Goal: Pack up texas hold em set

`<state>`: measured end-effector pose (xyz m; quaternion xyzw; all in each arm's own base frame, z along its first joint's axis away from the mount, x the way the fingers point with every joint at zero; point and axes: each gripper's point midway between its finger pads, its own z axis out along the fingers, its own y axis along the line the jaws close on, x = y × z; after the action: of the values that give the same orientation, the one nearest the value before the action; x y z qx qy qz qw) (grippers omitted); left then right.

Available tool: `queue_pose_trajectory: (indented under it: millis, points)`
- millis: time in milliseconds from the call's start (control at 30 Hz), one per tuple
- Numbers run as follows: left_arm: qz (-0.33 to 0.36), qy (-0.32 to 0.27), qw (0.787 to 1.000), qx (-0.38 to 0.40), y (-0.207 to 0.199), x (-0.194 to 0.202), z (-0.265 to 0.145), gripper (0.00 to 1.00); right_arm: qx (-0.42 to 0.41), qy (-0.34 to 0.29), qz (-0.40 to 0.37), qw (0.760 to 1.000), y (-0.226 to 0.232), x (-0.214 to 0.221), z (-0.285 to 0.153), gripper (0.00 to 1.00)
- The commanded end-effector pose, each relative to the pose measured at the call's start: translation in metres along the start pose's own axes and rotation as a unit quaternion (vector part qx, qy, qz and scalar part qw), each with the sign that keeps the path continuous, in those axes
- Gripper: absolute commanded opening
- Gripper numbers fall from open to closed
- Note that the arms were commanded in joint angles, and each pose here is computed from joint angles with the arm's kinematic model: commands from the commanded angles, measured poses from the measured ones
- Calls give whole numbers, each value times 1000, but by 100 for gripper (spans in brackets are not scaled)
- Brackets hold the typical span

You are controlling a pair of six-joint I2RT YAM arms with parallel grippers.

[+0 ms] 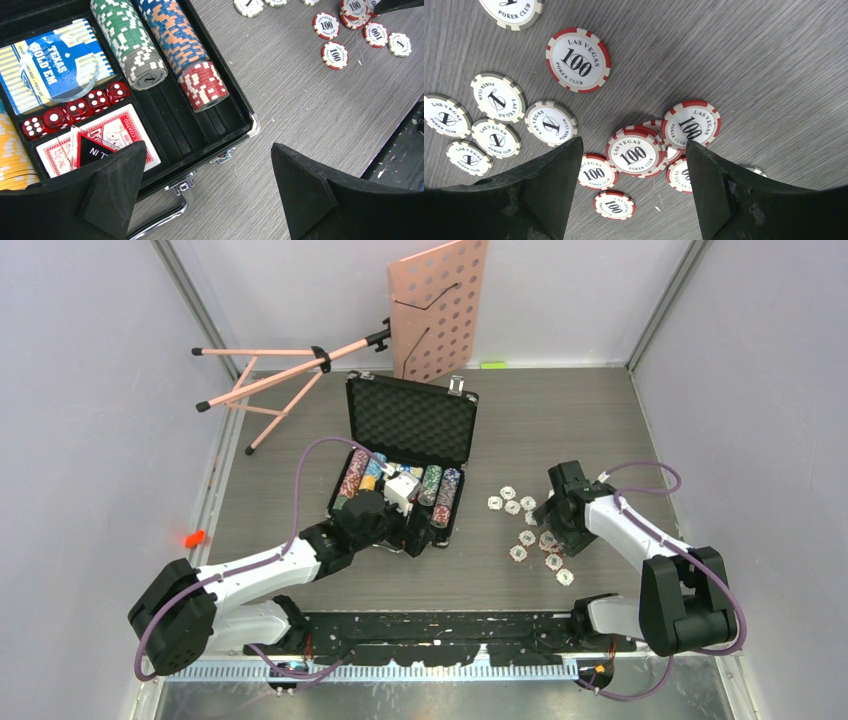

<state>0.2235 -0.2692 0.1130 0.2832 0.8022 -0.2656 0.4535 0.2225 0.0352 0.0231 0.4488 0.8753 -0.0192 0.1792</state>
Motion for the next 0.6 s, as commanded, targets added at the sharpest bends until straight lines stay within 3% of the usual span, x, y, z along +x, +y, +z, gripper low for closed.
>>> queue_pose_trajectory:
  millis: [0,567]
  points:
    - [9,-30,999,8,-5,-25,1,99,2,1,-1,1000,0,4,8,81]
    - [9,-29,999,10,-5,-24,1,99,12,-12,-4,1000,-15,1,-4,82]
